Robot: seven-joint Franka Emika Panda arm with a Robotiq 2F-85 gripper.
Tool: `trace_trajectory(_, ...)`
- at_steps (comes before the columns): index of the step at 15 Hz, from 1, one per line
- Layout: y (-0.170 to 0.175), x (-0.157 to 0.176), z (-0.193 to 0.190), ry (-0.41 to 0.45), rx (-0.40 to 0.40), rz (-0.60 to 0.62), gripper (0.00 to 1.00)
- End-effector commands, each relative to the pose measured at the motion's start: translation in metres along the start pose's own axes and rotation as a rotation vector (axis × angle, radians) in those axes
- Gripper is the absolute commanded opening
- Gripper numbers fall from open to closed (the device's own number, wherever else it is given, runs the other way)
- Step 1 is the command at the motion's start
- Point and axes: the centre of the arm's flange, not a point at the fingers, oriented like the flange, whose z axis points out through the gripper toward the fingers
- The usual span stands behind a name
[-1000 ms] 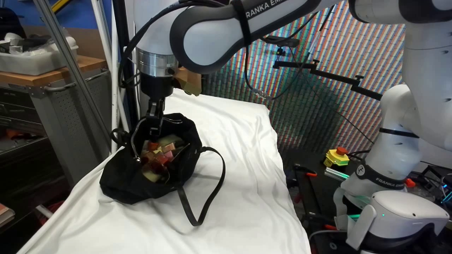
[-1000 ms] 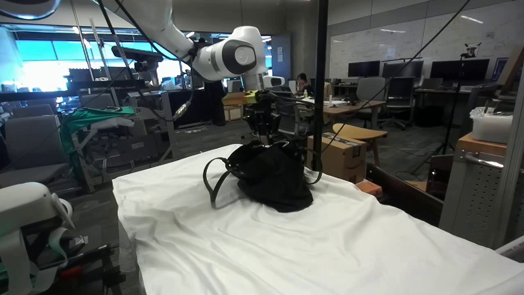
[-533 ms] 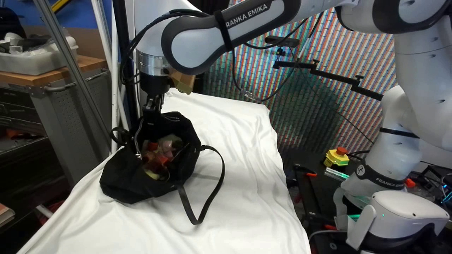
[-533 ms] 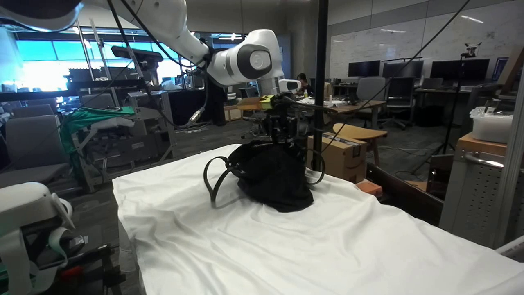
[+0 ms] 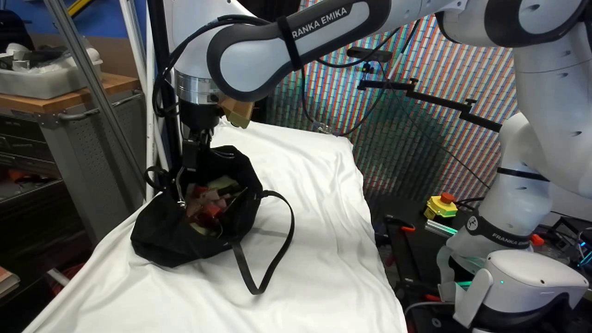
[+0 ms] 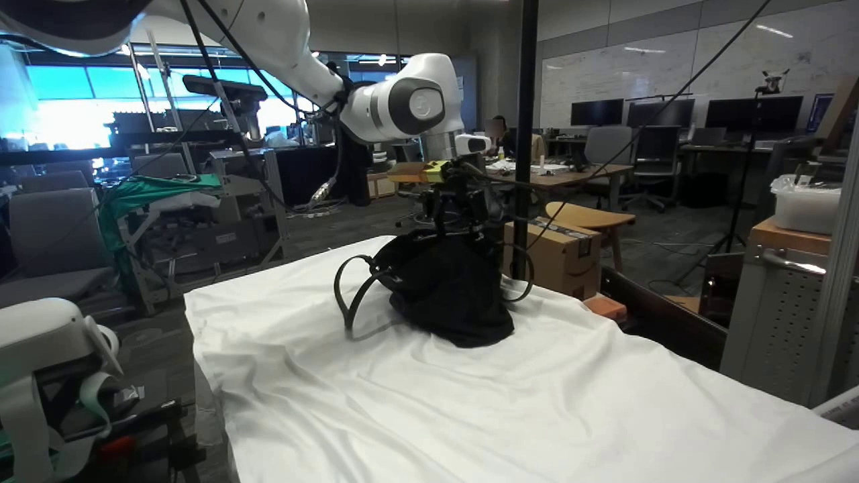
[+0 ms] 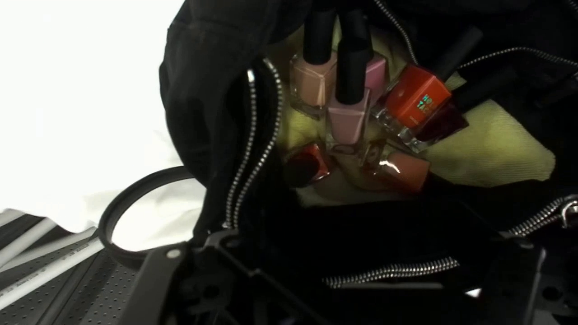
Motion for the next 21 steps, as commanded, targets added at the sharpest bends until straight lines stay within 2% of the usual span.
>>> trace_trajectory(1, -0.02, -0.039, -0.027, -0.012, 0.052, -0.008, 1.0)
trace_trajectory(8, -0.093, -0.129, -0.063, -0.066, 0.053, 0.033, 1.0)
trace_trajectory(13, -0.131, -0.212, -0.075, -0.096, 0.029, 0.157, 1.0)
trace_trajectory(18, -0.13, -0.288, -0.095, -0.06, 0.016, 0.249, 1.0)
trace_trajectory(21, -0.115, -0.323, -0.11, 0.015, 0.015, 0.26, 1.0)
